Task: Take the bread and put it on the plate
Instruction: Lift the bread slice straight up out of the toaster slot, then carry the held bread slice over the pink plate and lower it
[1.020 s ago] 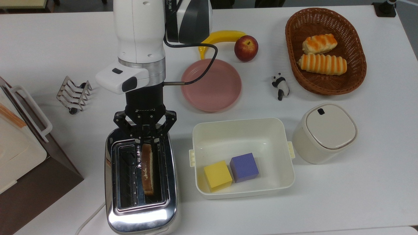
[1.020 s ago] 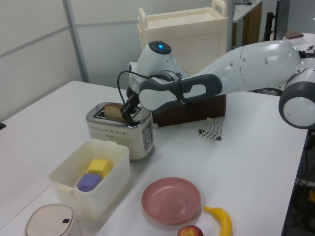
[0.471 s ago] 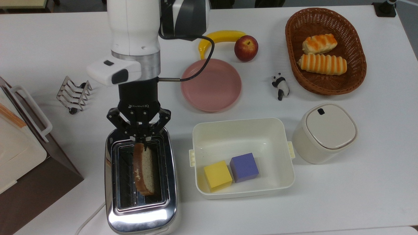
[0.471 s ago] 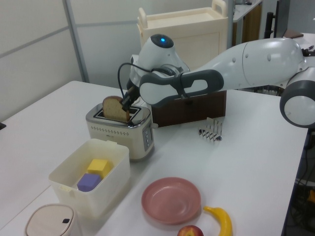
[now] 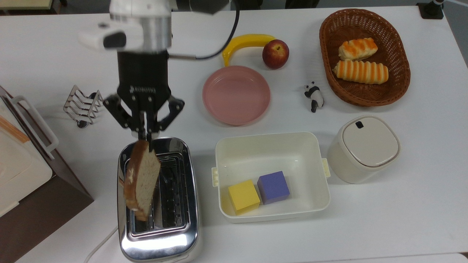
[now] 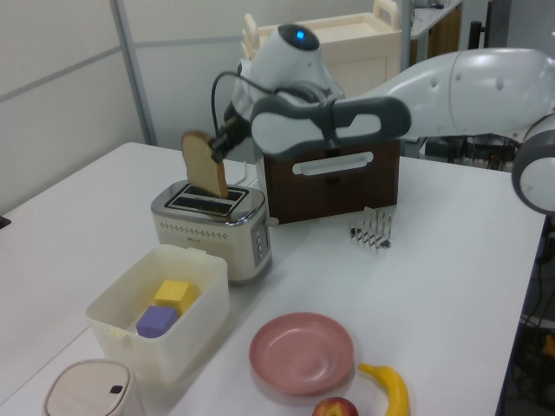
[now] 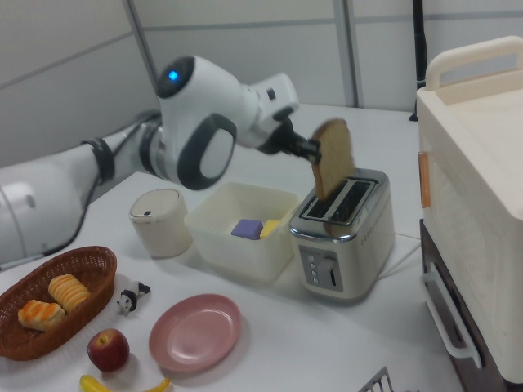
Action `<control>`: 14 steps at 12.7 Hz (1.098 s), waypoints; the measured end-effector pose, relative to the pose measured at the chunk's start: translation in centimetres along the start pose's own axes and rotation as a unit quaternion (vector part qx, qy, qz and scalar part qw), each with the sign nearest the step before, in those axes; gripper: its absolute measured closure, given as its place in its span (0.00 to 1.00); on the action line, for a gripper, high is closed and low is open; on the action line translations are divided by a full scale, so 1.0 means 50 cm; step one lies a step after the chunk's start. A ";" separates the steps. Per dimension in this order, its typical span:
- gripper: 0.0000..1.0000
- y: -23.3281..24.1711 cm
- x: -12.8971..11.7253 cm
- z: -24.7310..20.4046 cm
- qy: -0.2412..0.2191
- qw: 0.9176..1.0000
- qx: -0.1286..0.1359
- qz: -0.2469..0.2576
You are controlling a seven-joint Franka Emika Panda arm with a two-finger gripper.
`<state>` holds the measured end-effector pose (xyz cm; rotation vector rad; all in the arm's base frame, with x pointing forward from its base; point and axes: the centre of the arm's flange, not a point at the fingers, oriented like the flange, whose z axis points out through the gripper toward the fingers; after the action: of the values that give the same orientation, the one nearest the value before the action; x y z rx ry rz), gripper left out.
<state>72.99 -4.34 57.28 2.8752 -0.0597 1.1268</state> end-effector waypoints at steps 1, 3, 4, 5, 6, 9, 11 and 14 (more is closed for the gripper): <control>0.90 0.000 0.012 -0.027 0.010 1.000 0.001 0.003; 0.90 -0.001 0.038 -0.088 0.031 0.999 0.003 0.007; 0.90 -0.001 0.044 -0.111 0.033 0.999 0.004 0.008; 0.90 -0.001 0.043 -0.121 0.021 1.000 0.005 0.008; 0.90 -0.001 0.036 -0.123 -0.002 1.000 0.006 0.008; 0.89 -0.005 -0.015 -0.109 -0.119 0.993 0.013 0.009; 0.89 -0.011 -0.047 -0.117 -0.190 0.981 0.042 -0.019; 0.89 -0.020 -0.096 -0.124 -0.277 0.953 0.087 -0.088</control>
<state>65.35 -2.85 58.52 3.1739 0.2815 0.2845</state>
